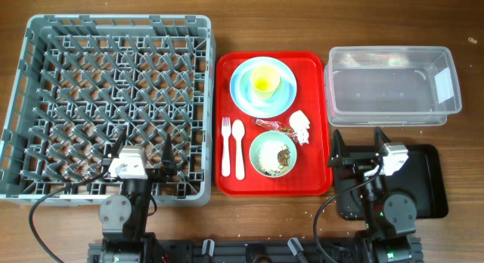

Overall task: Sort waste into correct bins and load items into the dishwasher rack
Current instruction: 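Move the left gripper over the white spoon on the red tray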

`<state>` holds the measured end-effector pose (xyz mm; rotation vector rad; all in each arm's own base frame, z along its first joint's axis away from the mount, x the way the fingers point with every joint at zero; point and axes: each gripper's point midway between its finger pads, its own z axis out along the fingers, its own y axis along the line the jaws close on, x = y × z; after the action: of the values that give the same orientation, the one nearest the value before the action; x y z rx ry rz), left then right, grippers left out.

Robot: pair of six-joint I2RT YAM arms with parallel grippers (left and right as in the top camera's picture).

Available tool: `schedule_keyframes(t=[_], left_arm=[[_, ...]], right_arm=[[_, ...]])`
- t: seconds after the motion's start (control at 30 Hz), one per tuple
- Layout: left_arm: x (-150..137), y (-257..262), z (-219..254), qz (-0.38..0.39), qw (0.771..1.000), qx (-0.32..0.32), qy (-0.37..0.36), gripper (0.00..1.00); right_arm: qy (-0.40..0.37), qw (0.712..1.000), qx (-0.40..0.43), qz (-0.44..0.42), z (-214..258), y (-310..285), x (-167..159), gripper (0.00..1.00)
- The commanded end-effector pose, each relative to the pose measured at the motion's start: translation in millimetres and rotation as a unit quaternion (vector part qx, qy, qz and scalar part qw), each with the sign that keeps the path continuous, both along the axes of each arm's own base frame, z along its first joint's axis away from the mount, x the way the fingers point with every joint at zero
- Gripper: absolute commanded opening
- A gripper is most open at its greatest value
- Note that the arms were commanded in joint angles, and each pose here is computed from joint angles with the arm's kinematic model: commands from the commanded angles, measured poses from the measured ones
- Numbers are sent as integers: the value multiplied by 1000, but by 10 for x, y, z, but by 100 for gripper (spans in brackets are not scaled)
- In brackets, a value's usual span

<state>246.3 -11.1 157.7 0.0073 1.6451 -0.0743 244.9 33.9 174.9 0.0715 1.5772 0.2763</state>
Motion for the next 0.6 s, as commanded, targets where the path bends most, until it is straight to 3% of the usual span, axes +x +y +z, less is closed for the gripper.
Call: schedule_keyframes(t=[0.0, 0.33, 0.43, 0.5, 0.57], left_arm=[[-4, -14, -17, -4, 1000, 10, 1, 100], [-23, -226, 162, -66, 997, 8, -36, 100], [-181, -463, 847, -137, 977, 2, -165, 100], [-364, -577, 1270, -183, 962, -70, -189, 100], [-538, -703, 1550, -227, 953, -82, -186, 100]], right_arm=[[-4, 1000, -5, 3, 14, 6, -3, 100], [-4, 1000, -5, 3, 14, 6, -3, 100], [-4, 1000, -5, 3, 13, 6, -3, 100], [-4, 1000, -5, 3, 13, 6, -3, 100], [-4, 1000, -5, 3, 13, 6, -3, 100]])
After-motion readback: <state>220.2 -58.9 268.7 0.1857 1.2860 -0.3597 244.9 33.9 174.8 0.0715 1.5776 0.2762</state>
